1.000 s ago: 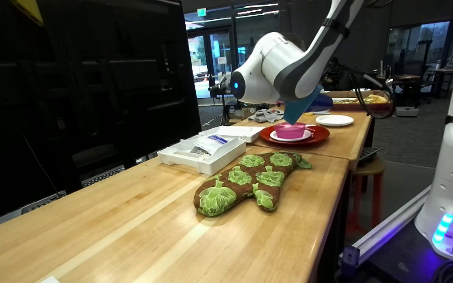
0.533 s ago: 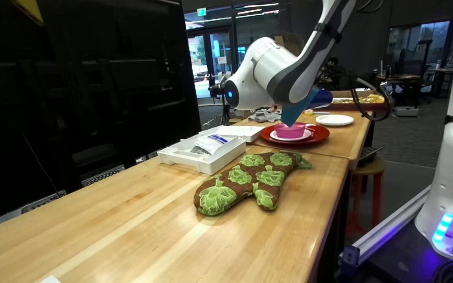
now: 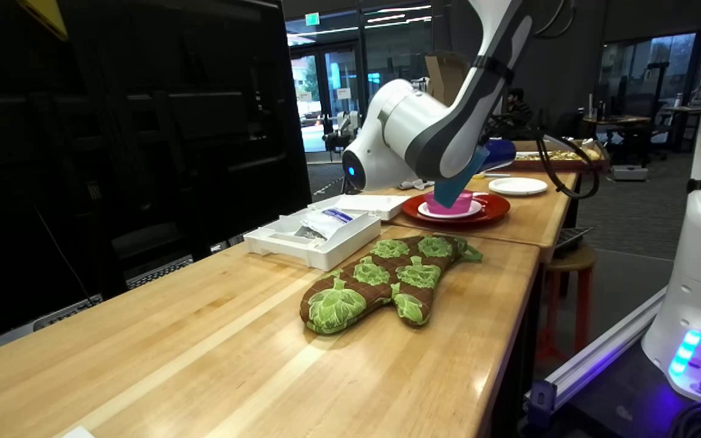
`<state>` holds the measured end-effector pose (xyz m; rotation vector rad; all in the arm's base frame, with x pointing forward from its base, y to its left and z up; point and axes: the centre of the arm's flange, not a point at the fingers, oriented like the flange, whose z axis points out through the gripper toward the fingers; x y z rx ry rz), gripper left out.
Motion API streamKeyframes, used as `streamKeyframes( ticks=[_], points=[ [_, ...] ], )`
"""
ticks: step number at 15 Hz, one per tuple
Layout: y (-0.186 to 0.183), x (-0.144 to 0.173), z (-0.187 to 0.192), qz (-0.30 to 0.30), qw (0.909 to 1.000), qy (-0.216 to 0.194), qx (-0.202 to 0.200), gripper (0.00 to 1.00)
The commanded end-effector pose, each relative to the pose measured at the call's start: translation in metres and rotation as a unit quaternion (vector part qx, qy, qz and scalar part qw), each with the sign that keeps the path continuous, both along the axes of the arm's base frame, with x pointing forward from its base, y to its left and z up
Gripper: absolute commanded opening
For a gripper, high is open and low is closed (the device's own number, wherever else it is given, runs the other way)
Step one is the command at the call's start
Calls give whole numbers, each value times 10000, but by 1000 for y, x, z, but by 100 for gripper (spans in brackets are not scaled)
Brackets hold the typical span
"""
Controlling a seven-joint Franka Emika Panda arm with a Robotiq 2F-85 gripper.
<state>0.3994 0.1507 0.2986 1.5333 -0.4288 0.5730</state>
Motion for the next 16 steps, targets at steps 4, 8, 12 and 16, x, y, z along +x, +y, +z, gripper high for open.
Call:
streamKeyframes(
  ticks=[4,8,12,16],
  points=[
    [7,4,5,-122,9990,-238,-348,1],
    [12,5,4,-154,9980,-307,-528,1],
    [18,6,-6,-164,9973,-299,-650,1],
    [20,5,-12,-174,9965,-343,-746,1]
  ],
)
